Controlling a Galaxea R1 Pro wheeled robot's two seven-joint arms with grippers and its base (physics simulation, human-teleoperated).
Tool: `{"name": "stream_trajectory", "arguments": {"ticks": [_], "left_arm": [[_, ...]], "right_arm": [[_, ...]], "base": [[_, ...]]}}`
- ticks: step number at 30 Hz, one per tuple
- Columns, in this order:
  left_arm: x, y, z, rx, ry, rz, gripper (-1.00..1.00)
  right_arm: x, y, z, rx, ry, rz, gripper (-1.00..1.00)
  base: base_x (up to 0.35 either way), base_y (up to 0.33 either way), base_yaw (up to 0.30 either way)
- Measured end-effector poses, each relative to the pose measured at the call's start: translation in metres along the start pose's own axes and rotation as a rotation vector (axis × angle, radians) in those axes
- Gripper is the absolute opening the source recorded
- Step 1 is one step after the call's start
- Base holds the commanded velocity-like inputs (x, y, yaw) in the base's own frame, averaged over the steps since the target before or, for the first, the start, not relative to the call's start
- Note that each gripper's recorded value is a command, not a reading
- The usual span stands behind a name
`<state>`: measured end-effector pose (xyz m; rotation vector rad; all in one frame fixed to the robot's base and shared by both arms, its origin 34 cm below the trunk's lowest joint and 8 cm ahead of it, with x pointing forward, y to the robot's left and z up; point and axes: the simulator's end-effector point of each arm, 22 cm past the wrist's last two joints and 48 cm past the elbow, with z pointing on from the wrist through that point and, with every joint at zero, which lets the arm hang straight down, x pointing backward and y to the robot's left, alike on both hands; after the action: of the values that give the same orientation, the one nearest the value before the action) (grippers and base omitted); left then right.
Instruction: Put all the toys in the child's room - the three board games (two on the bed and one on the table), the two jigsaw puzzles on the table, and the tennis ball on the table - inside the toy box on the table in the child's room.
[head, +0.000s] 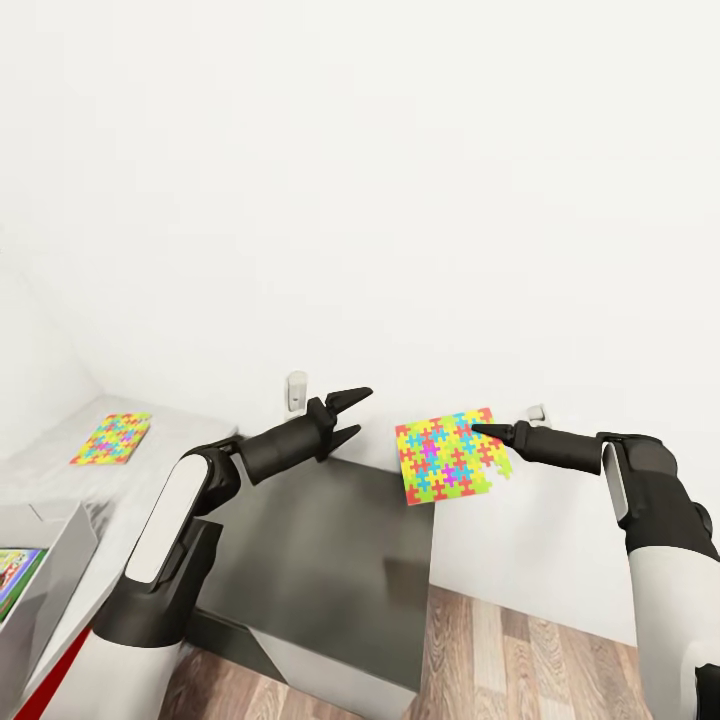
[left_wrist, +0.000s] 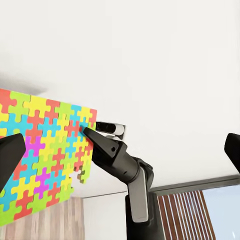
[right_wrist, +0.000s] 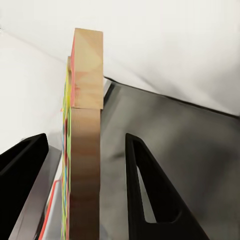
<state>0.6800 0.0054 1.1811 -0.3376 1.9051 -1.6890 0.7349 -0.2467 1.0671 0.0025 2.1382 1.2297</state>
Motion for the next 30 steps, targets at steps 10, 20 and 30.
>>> {"name": "stream_trajectory", "arguments": {"ticks": [10,20,30], "left_arm": [[0.000,-0.009,-0.002,0.008,-0.002,0.013,1.00],[0.001,-0.011,-0.002,0.009,-0.001,0.016,1.00],[0.004,-0.004,-0.005,0.000,-0.005,0.002,1.00]], "right_arm": [[-0.004,0.008,-0.004,-0.005,-0.009,-0.012,-1.00],[0.003,0.005,-0.002,-0.007,0.002,0.005,-1.00],[0.006,0.006,-0.002,-0.005,0.008,-0.001,-1.00]], "base": [[0.000,0.000,0.000],[0.000,0.000,0.000],[0.000,0.000,0.001]]}}
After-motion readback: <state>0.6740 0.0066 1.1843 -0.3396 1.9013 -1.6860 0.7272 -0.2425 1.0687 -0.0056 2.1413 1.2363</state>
